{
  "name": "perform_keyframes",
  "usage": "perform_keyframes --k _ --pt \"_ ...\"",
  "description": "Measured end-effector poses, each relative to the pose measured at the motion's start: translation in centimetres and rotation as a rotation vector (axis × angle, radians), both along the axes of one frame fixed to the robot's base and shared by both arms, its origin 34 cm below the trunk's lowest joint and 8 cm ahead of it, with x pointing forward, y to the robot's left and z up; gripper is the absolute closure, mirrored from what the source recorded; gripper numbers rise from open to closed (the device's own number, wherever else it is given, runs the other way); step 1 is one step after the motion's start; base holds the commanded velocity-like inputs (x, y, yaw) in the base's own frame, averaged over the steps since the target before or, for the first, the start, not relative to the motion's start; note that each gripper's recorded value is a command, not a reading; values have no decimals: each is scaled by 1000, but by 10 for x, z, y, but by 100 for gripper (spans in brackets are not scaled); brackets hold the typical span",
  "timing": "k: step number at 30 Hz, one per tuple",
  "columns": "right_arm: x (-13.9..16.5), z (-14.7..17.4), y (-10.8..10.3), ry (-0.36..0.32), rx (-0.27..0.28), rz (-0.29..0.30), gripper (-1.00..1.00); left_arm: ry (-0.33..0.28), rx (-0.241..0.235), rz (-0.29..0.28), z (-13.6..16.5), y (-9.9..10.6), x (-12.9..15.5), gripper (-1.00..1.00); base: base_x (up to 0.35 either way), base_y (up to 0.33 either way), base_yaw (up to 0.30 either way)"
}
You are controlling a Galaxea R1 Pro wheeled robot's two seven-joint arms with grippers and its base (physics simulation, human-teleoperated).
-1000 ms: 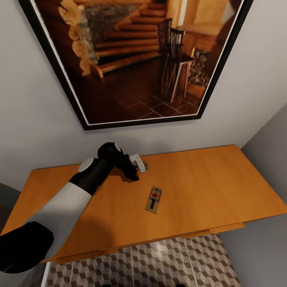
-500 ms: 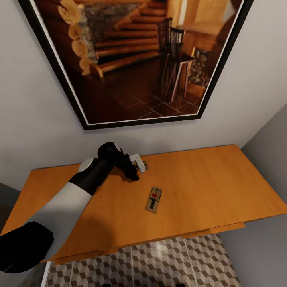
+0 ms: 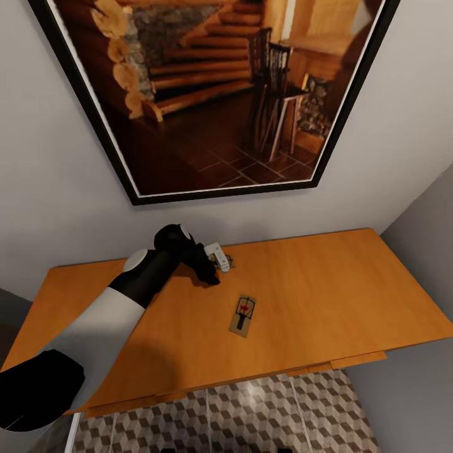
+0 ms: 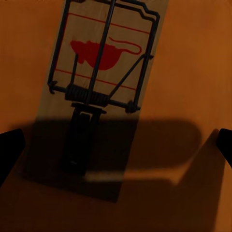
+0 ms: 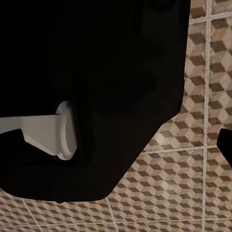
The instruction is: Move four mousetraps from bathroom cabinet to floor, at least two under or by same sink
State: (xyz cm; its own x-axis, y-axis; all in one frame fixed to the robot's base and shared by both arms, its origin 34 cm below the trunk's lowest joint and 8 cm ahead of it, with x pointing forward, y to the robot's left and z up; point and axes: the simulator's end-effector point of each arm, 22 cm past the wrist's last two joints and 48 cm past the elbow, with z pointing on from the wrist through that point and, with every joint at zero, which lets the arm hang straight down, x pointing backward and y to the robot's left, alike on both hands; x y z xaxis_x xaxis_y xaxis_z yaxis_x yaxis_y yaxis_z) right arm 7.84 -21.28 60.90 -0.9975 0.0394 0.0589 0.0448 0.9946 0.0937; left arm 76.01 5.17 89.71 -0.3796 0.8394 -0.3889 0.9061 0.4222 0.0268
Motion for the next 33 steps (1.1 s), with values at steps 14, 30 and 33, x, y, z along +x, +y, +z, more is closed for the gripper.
perform_keyframes --k 14,30,33 --pt "0 0 0 1 0 0 -100 3 -3 4 0 1 0 100 0 0 0" --pt "0 0 0 1 -1 0 -100 2 -1 8 0 3 1 100 0 0 0" --pt "0 0 0 1 -1 0 -100 2 -1 8 0 3 1 100 0 0 0"
